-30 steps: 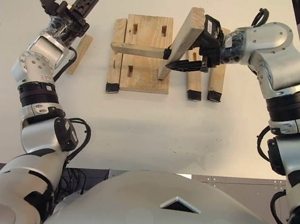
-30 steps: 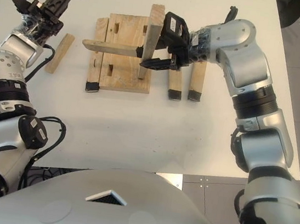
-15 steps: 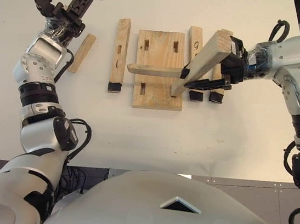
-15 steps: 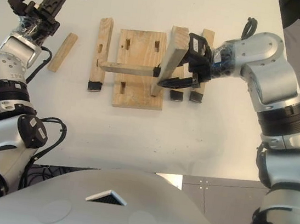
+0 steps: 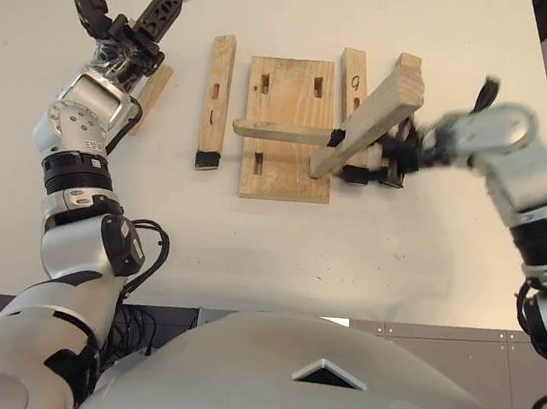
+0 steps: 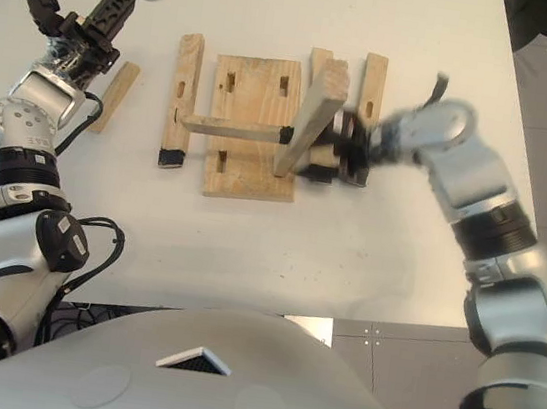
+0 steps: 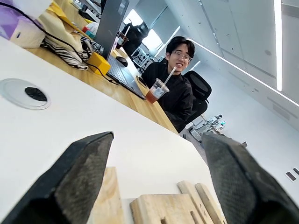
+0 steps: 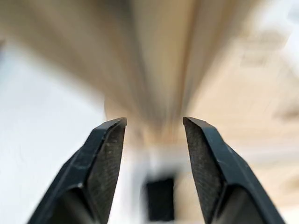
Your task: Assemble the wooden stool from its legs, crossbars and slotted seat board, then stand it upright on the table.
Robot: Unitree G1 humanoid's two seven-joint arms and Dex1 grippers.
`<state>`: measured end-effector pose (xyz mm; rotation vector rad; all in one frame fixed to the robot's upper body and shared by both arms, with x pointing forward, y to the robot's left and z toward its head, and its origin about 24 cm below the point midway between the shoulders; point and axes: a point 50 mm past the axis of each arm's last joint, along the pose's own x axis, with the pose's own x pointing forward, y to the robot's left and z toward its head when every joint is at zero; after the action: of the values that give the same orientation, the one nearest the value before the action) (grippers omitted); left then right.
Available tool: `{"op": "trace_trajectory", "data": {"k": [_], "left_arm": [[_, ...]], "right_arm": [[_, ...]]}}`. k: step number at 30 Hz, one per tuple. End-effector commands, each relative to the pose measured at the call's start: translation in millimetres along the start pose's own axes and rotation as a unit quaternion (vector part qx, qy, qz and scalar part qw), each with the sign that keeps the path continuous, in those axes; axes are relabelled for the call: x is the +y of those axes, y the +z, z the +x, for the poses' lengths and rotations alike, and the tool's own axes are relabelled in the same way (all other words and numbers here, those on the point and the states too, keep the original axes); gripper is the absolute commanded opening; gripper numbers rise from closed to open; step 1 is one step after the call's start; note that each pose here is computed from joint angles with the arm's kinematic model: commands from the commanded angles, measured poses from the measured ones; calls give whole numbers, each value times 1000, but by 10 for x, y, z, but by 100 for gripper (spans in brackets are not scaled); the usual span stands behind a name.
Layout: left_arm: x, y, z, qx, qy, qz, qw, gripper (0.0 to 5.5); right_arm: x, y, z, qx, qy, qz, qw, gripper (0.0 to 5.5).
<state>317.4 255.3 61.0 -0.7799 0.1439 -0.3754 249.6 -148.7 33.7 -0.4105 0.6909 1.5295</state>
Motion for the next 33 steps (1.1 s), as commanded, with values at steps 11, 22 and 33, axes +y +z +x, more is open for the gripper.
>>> {"op": "trace_trajectory", "data": {"k": [11,22,33], "left_arm": [[98,46,-27,-10,33,16,999,345],[113,83,-19,-13,34,22,999,345],[102,71,7,2,31,26,999,345]], "right_arm": [[-68,52,-410,18,-32,73,997,3],[-338,307,-865,-82,-156,53,983,124],[-498,204,-603,-69,-189,-9,979,266]]}}
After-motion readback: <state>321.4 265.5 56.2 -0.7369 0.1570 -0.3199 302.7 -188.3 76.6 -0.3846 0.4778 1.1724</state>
